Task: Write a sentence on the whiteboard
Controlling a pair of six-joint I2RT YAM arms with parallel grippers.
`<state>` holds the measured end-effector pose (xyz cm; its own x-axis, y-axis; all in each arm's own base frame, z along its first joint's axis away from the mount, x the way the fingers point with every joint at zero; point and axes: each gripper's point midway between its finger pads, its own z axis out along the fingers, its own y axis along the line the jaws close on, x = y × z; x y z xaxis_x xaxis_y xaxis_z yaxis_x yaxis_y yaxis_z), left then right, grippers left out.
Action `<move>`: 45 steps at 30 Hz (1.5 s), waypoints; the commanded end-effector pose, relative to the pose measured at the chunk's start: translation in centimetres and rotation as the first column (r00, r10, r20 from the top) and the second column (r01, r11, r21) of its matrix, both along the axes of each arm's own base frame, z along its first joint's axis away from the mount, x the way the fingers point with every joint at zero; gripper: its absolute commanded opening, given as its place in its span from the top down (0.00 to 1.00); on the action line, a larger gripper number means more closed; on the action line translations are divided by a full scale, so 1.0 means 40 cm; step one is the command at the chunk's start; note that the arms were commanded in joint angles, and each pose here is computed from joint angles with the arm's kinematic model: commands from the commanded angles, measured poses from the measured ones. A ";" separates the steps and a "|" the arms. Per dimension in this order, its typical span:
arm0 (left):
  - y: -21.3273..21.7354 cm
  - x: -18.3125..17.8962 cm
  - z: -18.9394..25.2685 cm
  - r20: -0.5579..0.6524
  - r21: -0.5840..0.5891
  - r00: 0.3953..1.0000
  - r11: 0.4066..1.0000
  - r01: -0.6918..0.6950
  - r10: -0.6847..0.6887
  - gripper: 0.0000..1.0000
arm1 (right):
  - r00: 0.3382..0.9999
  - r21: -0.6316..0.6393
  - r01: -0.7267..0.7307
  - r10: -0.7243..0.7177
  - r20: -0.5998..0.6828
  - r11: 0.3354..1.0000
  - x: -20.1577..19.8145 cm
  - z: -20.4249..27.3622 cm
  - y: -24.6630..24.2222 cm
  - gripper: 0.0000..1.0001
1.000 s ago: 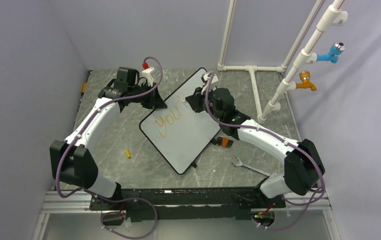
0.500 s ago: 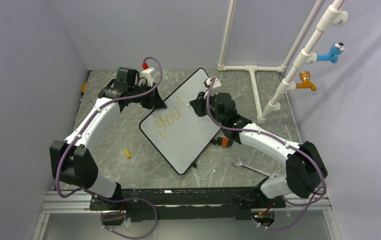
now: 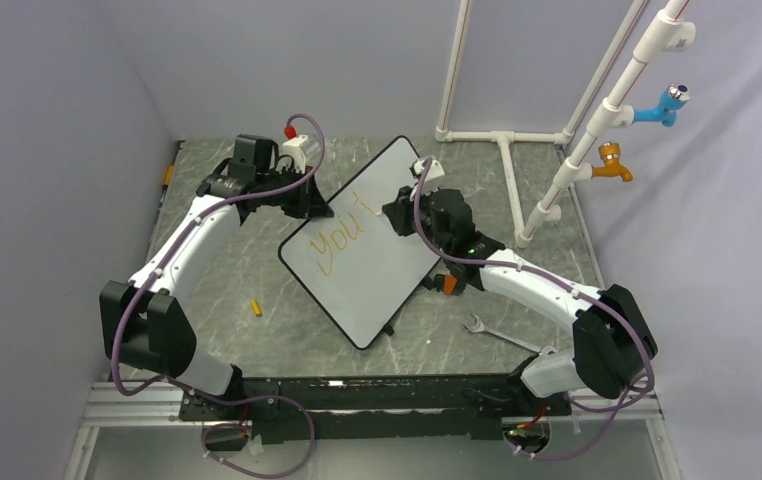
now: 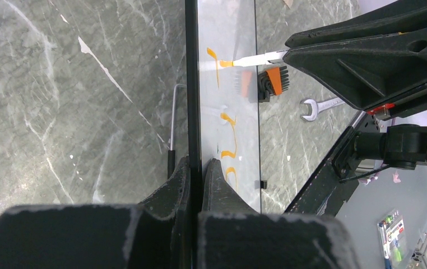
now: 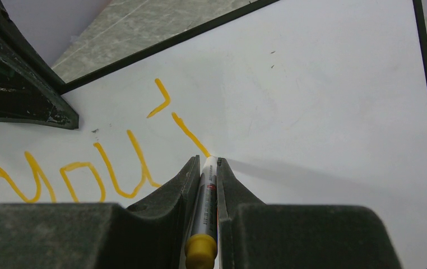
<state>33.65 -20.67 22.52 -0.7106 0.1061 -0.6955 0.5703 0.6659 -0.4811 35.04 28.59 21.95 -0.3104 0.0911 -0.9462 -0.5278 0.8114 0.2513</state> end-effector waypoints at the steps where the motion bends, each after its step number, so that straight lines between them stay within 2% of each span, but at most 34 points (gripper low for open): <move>1: 0.028 0.012 -0.021 0.093 0.116 0.995 0.993 0.008 -0.019 1.00 | 1.000 -0.028 0.016 -0.016 -0.003 0.999 0.005 -0.007 -0.010 1.00; 32: 0.026 0.010 -0.018 0.096 0.113 0.995 0.994 0.011 -0.022 1.00 | 0.996 -0.010 0.058 -0.057 0.072 0.998 0.102 0.092 0.037 1.00; 45: 0.028 0.009 -0.013 0.102 0.114 0.995 0.993 0.005 -0.017 1.00 | 0.989 0.018 0.083 -0.084 0.122 0.996 0.064 0.184 -0.009 1.00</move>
<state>33.58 -20.72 22.57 -0.7113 0.1052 -0.6950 0.5708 0.6635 -0.4837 38.28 29.41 25.15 -0.2538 0.0825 -0.9637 -0.4930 0.8462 0.2023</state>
